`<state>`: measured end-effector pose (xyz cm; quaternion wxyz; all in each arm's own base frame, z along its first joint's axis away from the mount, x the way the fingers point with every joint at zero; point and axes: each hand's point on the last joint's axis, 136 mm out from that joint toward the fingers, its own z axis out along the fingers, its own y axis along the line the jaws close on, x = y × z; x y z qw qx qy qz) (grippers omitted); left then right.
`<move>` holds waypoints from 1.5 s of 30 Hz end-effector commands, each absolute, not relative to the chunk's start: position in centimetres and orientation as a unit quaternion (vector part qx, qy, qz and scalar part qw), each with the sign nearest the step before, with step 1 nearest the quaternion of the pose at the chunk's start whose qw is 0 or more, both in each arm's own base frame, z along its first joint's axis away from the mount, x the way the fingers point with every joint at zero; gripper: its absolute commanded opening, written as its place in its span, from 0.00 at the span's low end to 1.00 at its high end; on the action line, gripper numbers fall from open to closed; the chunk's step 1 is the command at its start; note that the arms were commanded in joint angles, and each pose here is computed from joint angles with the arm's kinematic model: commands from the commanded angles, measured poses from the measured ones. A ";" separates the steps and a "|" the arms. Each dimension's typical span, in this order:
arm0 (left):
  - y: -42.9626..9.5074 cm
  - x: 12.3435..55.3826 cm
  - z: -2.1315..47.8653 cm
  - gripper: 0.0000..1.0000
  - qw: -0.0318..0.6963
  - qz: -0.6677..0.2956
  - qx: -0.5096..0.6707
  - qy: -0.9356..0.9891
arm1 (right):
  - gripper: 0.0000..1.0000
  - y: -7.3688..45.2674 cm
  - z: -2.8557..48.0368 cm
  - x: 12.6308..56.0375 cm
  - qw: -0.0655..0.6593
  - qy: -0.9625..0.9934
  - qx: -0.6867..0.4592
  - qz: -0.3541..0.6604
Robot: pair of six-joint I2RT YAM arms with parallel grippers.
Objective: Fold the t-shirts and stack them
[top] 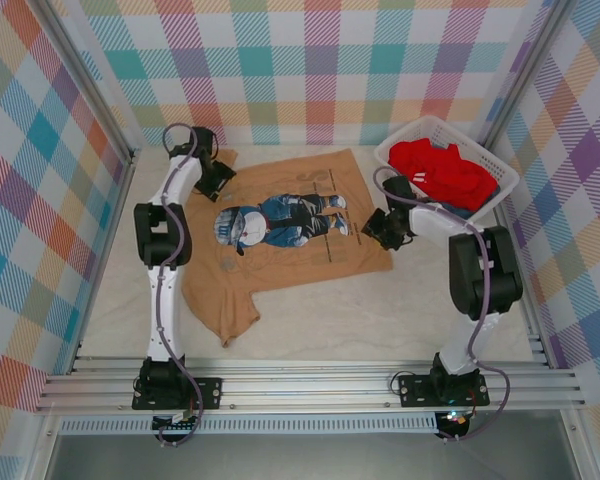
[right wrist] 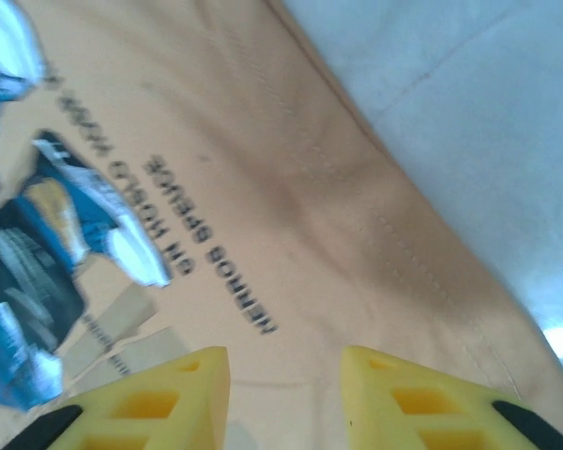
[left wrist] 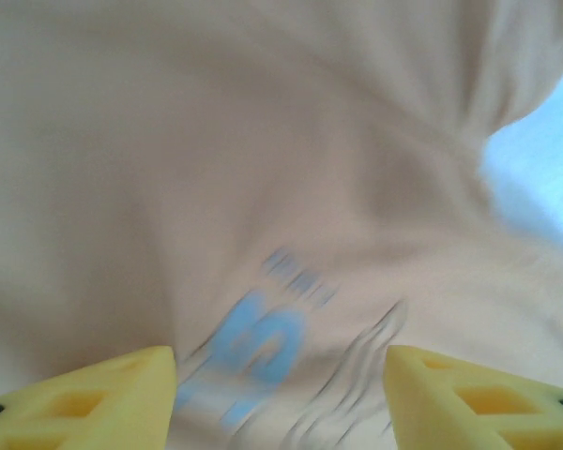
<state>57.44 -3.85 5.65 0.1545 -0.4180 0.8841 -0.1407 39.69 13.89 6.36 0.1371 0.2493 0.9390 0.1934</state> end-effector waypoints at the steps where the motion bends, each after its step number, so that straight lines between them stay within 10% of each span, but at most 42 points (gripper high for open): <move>1: -0.8 51.2 14.7 0.63 0.198 -0.075 -0.440 0.873 | 0.39 14.0 12.0 40.6 0.190 0.935 0.217 0.206; 15: -3.2 20.8 6.1 0.27 0.000 -0.074 -0.547 0.834 | 0.36 21.4 16.6 31.8 0.161 0.929 0.044 0.331; 45: 2.8 21.8 2.6 0.22 0.022 0.082 -0.498 0.863 | 0.32 19.5 10.5 27.3 0.089 0.951 0.065 0.288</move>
